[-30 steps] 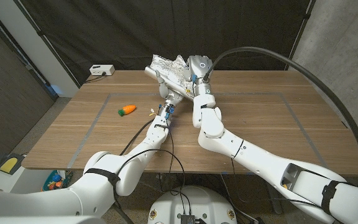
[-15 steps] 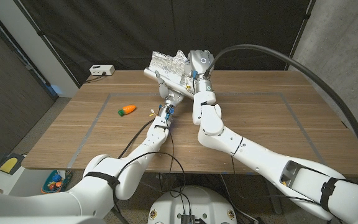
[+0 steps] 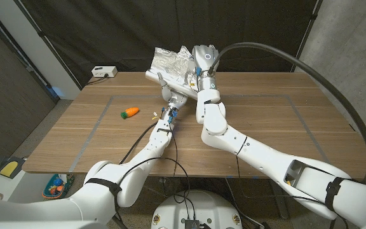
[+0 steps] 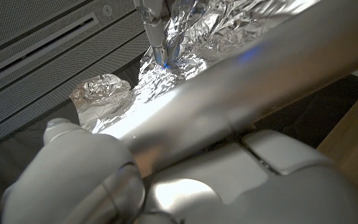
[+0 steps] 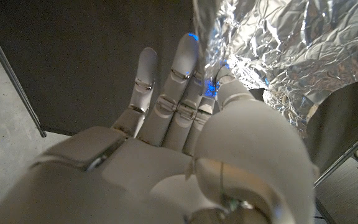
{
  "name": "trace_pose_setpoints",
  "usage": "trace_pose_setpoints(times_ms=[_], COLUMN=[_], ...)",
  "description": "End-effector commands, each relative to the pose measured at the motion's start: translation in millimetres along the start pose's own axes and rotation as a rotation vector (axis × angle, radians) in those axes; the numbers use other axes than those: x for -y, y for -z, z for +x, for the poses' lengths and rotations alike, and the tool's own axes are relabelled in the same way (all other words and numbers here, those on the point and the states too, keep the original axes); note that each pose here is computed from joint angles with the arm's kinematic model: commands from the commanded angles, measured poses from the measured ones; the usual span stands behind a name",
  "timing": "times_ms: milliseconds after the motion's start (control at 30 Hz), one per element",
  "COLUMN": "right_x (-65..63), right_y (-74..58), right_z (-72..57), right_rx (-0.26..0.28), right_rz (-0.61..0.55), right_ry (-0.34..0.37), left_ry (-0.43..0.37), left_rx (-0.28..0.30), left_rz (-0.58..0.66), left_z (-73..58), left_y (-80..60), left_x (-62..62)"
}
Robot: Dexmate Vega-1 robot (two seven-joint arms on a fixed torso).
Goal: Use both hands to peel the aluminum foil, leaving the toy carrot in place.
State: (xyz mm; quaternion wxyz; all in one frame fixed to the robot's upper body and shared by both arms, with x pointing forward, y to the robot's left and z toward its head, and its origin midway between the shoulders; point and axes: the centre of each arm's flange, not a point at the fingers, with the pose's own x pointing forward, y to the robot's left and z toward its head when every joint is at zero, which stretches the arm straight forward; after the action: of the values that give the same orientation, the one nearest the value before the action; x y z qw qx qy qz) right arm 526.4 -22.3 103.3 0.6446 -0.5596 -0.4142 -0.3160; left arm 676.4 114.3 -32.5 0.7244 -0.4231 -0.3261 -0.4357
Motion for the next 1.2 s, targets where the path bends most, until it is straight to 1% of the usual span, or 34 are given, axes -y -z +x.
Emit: trace_pose_setpoints(times_ms=[33, 600, 867, 1067, 1100, 1200], right_x=[4.6, 7.9, 7.8, 7.8, 7.9, 6.8], right_y=[-5.2, -8.3, -9.0, -10.6, -11.1, -10.0], right_z=[9.1, 14.5, 15.3, 13.6, 13.0, 12.6], right_rx=[-0.001, -0.015, -0.024, -0.021, -0.028, -0.026], right_rz=[-0.013, -0.003, -0.001, -0.009, -0.008, 0.006], right_ry=[0.046, 0.134, 0.16, 0.145, 0.135, 0.1], left_ry=[-0.006, -0.011, -0.007, -0.007, -0.007, -0.006], left_rx=[0.008, 0.017, 0.021, 0.02, 0.019, 0.018], left_rz=[-0.001, 0.001, 0.002, 0.002, 0.002, 0.003], left_z=[-4.9, -9.5, -10.5, -11.2, -11.3, -11.5], left_y=[-3.4, -8.2, -10.0, -10.7, -11.0, -11.4], left_x=[-1.5, -2.2, -1.0, -0.8, -0.8, -0.7])
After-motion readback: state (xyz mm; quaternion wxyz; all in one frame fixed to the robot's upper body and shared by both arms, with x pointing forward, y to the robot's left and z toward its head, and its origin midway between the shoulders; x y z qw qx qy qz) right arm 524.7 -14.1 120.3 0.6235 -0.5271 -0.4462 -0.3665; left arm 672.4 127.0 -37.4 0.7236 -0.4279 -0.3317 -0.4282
